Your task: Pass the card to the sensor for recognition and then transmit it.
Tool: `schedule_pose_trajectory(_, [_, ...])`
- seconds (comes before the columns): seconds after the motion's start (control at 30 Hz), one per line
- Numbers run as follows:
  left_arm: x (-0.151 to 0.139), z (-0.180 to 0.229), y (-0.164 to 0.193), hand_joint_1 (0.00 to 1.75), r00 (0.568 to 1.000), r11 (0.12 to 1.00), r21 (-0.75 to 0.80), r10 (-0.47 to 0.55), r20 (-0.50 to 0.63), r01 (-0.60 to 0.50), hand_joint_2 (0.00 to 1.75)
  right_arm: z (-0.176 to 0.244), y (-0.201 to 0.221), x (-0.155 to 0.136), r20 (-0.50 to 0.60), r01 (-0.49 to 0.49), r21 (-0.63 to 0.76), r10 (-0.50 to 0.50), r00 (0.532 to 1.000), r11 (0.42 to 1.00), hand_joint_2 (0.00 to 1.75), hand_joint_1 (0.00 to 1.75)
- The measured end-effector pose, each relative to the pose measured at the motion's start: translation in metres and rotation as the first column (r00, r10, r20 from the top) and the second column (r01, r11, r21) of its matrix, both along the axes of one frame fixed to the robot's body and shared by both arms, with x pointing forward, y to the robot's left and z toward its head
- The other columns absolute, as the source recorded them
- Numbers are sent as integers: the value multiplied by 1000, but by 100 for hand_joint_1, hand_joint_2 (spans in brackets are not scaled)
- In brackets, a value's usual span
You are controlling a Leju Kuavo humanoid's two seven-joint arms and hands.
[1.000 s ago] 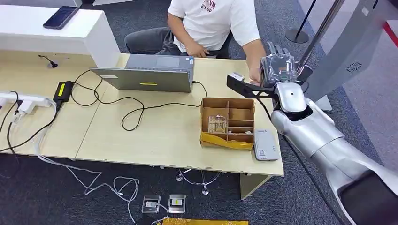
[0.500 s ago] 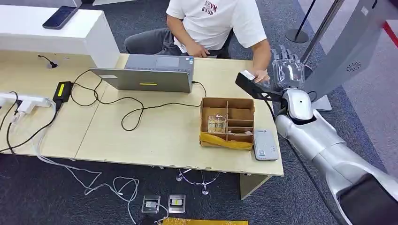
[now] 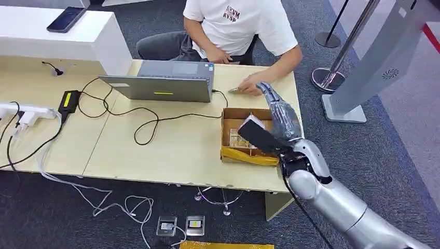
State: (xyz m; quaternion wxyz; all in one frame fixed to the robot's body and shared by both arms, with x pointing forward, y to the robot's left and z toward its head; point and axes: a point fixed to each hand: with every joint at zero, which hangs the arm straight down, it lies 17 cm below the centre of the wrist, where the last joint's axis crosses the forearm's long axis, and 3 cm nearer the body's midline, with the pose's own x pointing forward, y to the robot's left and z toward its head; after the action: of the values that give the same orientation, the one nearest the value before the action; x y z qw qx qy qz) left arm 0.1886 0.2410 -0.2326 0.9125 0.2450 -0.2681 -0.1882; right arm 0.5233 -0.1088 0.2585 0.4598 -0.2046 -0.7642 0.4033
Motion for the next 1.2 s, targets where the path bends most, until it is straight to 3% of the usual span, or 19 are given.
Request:
schedule_pose_trajectory(0.3, [-4,-2,5,0,1000,1000,3,19,-6,-19,0,14,11,-33,37,-77,38,75,996,996,175,0])
schedule_pose_trajectory(0.5, [-5,-2,6,0,1000,1000,3,24,-7,-24,0,5,7,-39,29,-66,-14,66,997,998,175,0])
schedule_pose_trajectory(0.67, [-4,-2,6,0,1000,1000,3,25,-8,-25,0,-22,-13,-36,29,42,-162,-37,999,986,175,0])
schedule_pose_trajectory(0.87, [-4,-2,7,0,1000,1000,5,28,-10,-28,0,-27,-49,-22,187,268,-375,-211,960,888,175,0])
schedule_pose_trajectory(1.2, [-4,-2,9,0,999,999,1,53,-12,-53,0,-71,-60,-9,153,289,-528,-245,957,799,175,0])
